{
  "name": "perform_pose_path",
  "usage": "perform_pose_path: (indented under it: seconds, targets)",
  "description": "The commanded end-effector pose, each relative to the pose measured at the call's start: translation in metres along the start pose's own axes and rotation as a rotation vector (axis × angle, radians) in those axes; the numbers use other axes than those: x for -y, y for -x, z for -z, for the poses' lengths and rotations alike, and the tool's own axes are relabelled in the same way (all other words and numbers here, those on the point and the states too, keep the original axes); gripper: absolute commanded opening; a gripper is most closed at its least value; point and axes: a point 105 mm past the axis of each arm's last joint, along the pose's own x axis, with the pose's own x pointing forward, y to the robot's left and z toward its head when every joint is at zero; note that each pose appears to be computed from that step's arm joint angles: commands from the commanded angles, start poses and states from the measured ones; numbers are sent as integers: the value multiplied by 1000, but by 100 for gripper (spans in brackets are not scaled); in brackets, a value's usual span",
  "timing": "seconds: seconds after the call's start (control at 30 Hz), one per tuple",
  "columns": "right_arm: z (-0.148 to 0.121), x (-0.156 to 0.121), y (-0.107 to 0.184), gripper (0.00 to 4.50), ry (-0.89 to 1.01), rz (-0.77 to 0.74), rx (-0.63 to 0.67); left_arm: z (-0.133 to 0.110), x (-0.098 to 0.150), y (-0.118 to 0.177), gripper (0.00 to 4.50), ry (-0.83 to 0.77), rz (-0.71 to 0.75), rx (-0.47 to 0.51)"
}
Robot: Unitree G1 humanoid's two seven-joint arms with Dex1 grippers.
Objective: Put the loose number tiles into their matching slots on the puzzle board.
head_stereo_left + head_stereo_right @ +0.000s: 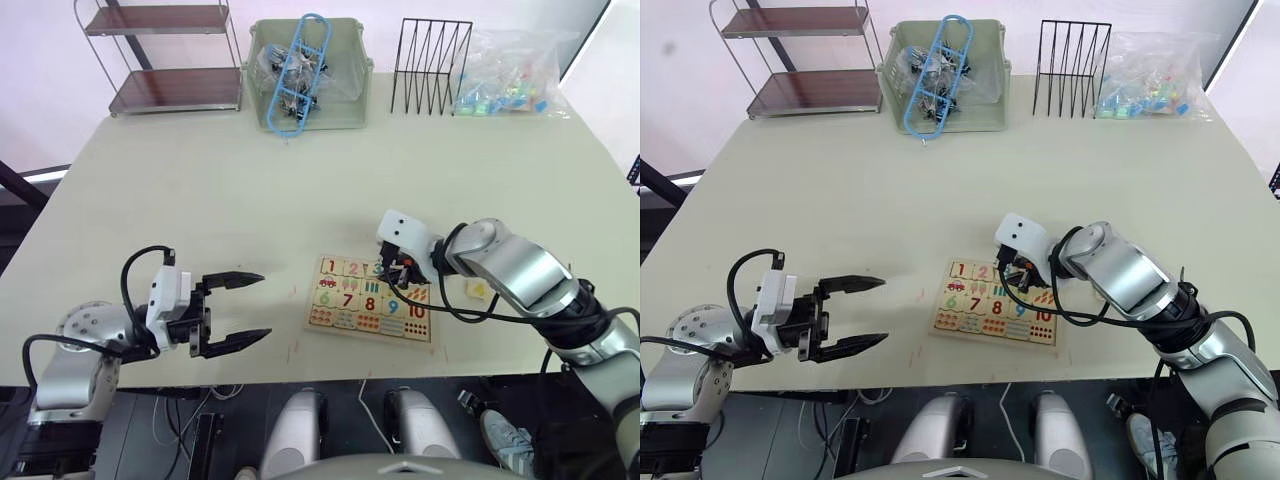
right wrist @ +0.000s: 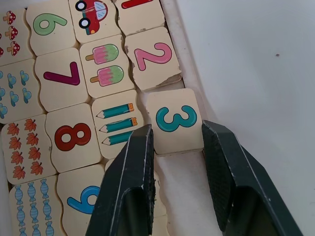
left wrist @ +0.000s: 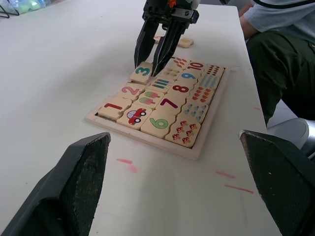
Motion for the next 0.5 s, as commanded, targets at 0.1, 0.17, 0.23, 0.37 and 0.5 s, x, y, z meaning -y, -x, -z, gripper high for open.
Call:
perform_pose_path:
  seconds: [0.1, 0.17, 0.23, 0.37, 0.5]
  targets:
    - [-13, -4, 2, 86, 54, -14, 38, -6, -1, 3, 450, -31, -9, 10]
    - [-13, -5, 1, 86, 57, -20, 38, -6, -1, 3, 450, -32, -11, 10]
    - [-13, -6, 0, 86, 59, -22, 39, -6, -1, 2, 450, -32, -12, 10]
    - [-13, -5, 0, 86, 61, -21, 40, -6, -1, 2, 450, -31, -12, 12]
    - [-14, -5, -1, 86, 62, -21, 38, -5, -1, 2, 450, -32, -14, 12]
